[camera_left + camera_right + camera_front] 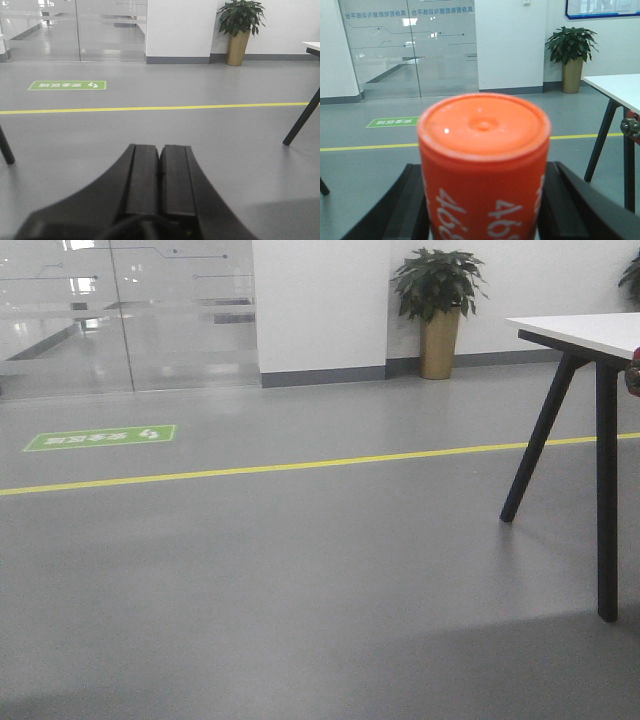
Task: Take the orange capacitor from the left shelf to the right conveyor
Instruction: 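Drive the base to the conveyor belt with the silver tray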
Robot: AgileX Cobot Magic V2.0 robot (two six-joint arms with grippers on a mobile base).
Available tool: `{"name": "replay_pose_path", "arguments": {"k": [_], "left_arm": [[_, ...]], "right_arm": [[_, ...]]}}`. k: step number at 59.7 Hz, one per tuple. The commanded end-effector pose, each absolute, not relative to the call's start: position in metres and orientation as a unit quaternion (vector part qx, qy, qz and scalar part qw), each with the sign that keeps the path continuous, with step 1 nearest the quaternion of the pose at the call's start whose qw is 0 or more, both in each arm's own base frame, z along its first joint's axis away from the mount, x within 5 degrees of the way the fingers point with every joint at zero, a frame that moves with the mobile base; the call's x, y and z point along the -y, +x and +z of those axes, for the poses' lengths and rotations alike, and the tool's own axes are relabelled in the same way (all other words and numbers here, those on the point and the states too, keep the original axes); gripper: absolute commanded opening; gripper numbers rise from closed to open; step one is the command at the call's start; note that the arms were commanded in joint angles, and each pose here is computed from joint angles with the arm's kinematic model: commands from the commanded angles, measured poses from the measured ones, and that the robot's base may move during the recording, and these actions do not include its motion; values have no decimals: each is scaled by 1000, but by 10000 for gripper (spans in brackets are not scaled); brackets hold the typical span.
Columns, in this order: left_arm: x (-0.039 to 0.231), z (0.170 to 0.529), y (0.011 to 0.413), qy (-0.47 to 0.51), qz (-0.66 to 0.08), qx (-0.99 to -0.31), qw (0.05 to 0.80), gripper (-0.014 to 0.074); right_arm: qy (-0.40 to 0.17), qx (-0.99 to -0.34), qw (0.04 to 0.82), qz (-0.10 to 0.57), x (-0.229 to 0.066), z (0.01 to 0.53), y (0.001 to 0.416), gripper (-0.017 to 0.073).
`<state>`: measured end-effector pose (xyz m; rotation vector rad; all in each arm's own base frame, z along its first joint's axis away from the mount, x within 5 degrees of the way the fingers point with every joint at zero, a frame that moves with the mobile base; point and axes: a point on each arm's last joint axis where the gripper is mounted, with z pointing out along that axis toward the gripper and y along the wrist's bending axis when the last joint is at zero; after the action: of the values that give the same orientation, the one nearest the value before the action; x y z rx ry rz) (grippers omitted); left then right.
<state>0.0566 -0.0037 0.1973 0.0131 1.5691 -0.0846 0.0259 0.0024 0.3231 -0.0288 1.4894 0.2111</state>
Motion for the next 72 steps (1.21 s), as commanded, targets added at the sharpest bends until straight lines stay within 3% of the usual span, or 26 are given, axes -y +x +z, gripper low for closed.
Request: {"name": "replay_pose_path", "arguments": {"k": [1, 72], "left_arm": [[3, 207, 55, 1, -39, -668, 743, -127], [3, 207, 55, 1, -39, -668, 743, -127]], "right_arm": [[-14, -637, 765, 96, -2, 339, 23, 106], [-14, -637, 765, 96, -2, 339, 23, 106]]}}
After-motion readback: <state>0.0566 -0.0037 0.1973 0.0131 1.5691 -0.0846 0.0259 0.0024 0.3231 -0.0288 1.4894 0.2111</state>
